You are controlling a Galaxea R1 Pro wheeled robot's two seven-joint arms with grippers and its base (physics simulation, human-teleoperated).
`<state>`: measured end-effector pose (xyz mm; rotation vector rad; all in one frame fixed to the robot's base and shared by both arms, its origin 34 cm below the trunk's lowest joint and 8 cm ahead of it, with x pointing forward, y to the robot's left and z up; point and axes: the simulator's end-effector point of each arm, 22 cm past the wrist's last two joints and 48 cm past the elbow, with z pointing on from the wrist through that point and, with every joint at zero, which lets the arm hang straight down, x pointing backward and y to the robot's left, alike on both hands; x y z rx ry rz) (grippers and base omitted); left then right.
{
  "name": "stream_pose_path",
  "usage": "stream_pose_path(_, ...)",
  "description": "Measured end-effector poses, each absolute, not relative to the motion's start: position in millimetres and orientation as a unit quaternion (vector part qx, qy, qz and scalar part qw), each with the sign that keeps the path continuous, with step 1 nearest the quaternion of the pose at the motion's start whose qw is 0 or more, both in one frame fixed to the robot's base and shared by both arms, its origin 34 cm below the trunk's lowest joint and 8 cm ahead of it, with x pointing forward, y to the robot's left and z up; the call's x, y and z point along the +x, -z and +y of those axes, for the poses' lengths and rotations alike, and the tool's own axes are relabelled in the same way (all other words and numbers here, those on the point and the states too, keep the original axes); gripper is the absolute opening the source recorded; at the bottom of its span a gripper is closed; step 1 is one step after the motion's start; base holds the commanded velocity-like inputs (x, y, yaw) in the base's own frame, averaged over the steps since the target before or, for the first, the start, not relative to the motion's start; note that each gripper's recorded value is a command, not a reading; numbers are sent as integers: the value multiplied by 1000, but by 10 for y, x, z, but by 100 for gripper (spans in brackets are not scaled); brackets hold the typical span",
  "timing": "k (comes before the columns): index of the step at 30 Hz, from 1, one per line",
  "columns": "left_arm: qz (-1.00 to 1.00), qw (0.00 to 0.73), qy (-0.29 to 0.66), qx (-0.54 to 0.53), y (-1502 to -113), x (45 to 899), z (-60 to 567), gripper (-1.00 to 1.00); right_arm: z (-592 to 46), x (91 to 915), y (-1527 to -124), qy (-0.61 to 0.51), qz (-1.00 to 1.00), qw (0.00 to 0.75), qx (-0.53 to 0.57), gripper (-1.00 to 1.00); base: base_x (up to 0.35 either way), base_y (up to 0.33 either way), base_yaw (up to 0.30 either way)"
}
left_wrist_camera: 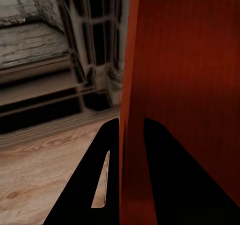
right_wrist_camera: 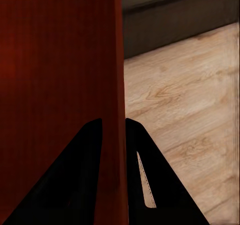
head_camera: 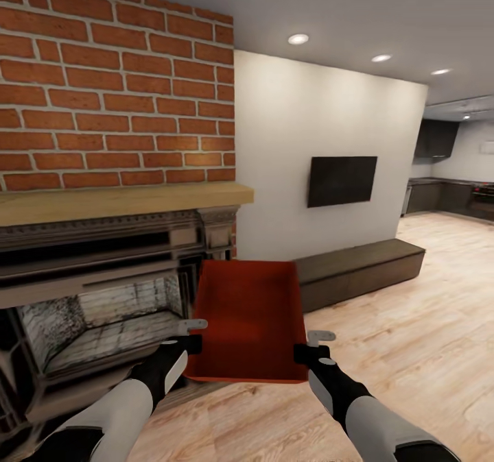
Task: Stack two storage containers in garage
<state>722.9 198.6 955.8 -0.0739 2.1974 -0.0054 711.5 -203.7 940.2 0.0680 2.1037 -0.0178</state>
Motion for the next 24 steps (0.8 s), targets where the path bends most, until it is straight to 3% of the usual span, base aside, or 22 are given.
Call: stream_pose_path(24,891,454,2,-30,-9574,7225,1989,-100,-2034,7113,-9417,7,868,495,28,-100,0,0,-286)
